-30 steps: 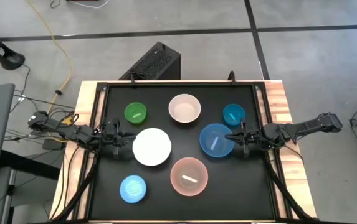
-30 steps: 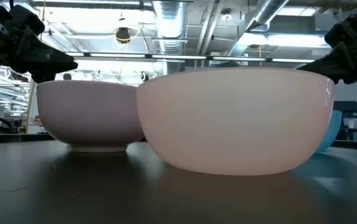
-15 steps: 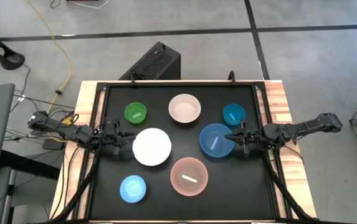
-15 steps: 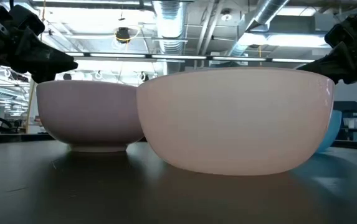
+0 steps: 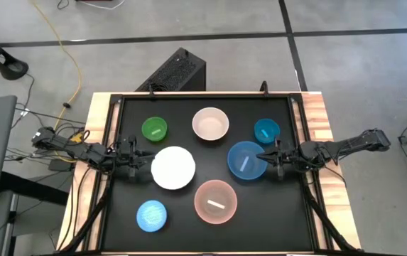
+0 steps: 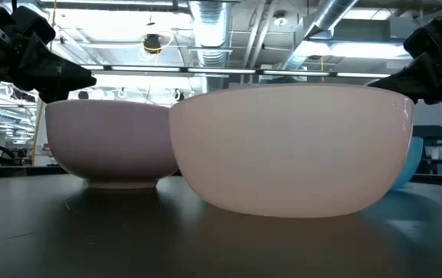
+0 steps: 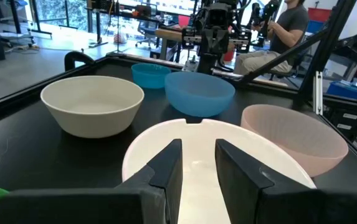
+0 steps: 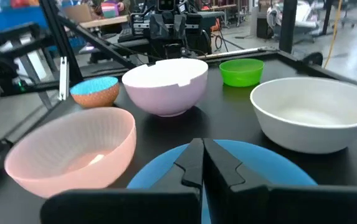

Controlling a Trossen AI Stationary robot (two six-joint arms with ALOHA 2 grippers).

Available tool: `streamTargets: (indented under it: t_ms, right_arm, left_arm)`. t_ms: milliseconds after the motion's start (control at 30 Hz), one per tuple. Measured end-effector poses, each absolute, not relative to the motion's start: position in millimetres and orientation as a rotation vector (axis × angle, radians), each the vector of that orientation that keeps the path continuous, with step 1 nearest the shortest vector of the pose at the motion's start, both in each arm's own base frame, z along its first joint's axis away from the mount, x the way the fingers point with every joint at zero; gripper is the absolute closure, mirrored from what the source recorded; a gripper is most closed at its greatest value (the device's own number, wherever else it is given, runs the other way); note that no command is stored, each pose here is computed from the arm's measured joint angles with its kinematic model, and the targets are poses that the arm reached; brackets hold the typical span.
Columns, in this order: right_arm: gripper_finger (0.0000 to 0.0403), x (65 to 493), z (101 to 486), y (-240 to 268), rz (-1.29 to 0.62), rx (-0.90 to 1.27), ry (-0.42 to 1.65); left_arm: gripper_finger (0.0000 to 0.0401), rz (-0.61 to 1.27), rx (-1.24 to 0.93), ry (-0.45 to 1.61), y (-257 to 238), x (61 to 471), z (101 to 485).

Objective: Nest bowls inside each other
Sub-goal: Stack the orange bowl on top of the bottom white bowl

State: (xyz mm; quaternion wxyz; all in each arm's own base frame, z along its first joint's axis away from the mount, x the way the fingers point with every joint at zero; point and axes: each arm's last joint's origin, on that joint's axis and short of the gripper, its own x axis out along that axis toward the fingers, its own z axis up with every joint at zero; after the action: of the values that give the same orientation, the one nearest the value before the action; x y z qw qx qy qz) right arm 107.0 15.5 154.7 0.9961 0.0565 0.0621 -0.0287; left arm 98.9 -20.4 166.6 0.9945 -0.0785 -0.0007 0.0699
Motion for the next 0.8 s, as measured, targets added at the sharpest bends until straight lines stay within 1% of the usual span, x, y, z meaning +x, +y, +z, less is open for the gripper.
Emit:
streamTargets:
  t_ms: [133,267,333,433,533,600,700,800]
  right_arm:
    - [0.0377,107,155,15,-0.054,0.053,0.126]
    - [0.0377,107,157,16,-0.054,0.052,0.107]
    - [0.0377,108,160,15,-0.062,0.033,0.07]
    - [0.0377,108,170,14,-0.092,-0.099,-0.027]
    - [0.0377,107,181,10,-0.139,-0.119,-0.129]
    - [0.0377,107,185,6,-0.178,-0.12,-0.143]
    - [0.0374,110,192,1,-0.227,-0.127,-0.135]
    - [0.0364,115,203,-4,-0.264,-0.129,-0.117]
  left_arm:
    - [0.0317,0.145,-0.145,-0.001,-20,99,167]
    - [0.0317,0.175,-0.098,-0.007,-19,99,167]
    - [0.0317,0.169,-0.113,-0.009,-20,99,168]
    - [0.0317,0.166,-0.162,-0.043,-20,99,171]
    - [0.0317,0.17,-0.175,-0.067,-19,99,173]
    - [0.0317,0.216,-0.151,-0.093,-18,98,176]
    - [0.0317,0.354,-0.113,-0.123,-14,97,179]
    - [0.0317,0.466,-0.087,-0.141,-8,96,182]
